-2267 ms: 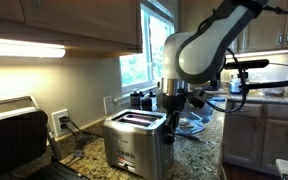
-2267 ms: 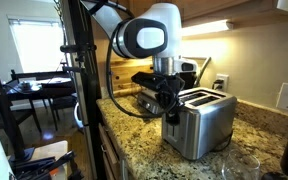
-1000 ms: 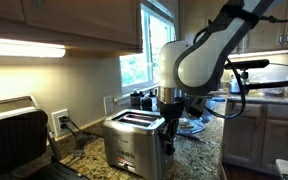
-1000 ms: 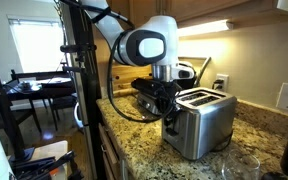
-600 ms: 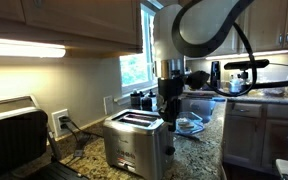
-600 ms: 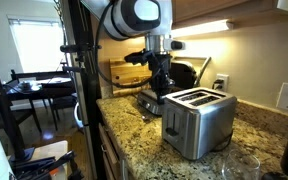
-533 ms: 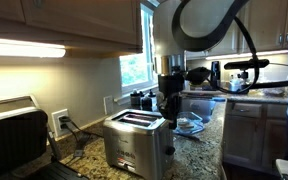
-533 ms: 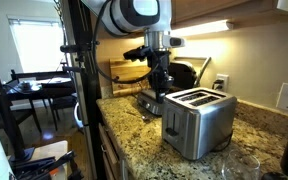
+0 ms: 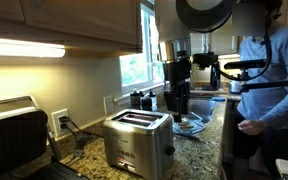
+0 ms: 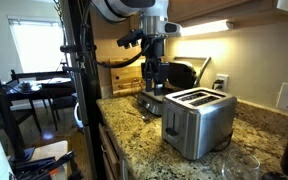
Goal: Push the lever on the bread toaster downwards
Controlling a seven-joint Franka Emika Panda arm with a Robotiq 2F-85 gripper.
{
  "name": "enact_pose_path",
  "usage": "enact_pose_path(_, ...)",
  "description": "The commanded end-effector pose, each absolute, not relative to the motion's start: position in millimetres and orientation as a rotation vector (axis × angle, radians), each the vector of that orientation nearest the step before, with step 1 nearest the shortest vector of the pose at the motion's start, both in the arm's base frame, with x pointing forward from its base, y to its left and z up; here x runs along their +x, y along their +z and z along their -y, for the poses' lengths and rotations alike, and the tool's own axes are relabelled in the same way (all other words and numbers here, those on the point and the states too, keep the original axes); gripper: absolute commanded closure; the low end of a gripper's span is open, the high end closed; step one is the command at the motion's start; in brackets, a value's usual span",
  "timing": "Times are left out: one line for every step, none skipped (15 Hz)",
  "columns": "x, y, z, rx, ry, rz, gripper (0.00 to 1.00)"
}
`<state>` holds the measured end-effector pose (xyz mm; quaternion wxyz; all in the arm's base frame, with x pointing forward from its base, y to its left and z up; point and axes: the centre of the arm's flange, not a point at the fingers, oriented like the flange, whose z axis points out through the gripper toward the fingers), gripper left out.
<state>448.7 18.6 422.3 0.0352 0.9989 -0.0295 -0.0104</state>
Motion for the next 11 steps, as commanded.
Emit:
enact_pose_path(430,437,-18,3.078,-0.055,0.107,0.07)
enact_pose_path(429,437,-19,3.075,-0.058,0.107,0.02)
enact_pose_path(428,438,-19,3.075,-0.062,0.105,0.0)
enact_pose_path(427,438,-19,3.075,-0.065,0.107,0.0)
enact_pose_path(427,439,-19,3.072,-0.067,0.112,0.0)
enact_pose_path(425,439,-19,3.07,-0.069,0.117,0.0)
enact_pose_path(442,431,-18,3.066,-0.053,0.094,0.0)
enact_pose_path(441,431,-18,3.065,-0.056,0.094,0.0)
enact_pose_path(441,432,-18,3.065,-0.058,0.094,0.0)
enact_pose_path(441,432,-18,3.065,-0.059,0.094,0.0)
enact_pose_path(440,432,-18,3.065,-0.059,0.094,0.0)
